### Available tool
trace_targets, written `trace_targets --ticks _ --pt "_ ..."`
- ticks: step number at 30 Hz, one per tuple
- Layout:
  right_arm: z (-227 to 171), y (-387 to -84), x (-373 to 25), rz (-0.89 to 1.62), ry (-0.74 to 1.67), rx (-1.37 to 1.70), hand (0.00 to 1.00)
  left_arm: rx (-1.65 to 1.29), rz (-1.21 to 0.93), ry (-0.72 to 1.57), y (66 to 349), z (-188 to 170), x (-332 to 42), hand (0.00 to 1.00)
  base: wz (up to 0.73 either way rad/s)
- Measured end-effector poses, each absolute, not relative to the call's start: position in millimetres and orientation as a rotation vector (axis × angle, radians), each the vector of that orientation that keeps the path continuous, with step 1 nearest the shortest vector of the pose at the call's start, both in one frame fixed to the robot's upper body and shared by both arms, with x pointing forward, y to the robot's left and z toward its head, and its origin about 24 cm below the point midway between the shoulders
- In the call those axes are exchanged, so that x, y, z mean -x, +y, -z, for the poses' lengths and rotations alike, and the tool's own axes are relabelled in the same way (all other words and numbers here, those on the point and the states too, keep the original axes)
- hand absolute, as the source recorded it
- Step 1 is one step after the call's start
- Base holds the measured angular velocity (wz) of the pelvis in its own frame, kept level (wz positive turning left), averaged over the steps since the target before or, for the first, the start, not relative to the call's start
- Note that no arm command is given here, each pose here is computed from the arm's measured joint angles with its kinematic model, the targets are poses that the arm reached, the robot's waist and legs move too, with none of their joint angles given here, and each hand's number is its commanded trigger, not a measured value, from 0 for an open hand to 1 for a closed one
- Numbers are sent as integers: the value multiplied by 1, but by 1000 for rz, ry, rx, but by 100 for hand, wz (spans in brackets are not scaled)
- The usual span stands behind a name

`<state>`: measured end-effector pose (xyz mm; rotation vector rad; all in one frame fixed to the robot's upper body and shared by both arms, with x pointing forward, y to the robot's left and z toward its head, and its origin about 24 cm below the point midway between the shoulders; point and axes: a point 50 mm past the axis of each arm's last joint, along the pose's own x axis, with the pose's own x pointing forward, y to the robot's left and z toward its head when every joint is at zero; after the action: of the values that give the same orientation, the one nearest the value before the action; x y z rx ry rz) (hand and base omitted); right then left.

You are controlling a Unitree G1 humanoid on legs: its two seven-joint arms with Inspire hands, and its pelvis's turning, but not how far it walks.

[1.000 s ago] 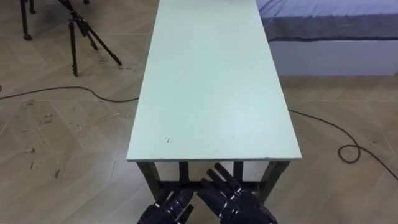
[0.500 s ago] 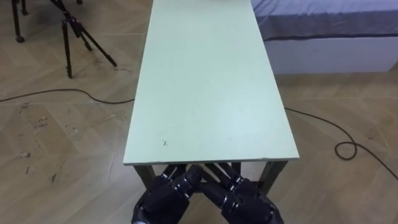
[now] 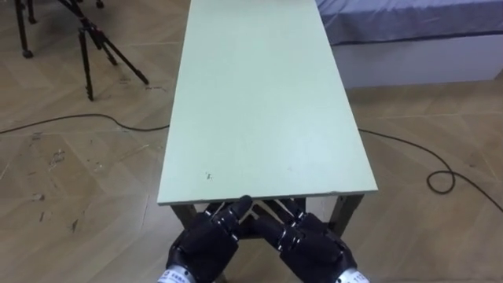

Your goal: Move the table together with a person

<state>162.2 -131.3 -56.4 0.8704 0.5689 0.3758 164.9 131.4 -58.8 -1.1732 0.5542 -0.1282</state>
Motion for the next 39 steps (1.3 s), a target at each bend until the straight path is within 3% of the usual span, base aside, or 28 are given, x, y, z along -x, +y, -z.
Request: trace_targets --ticks 7,39 --pt "58 -130 -162 -316 605 -966 0 1252 -8 516 152 63 -171 0 -3" --pt "58 -148 -171 -96 577 -1105 0 1348 -101 587 149 82 -170 0 -2"
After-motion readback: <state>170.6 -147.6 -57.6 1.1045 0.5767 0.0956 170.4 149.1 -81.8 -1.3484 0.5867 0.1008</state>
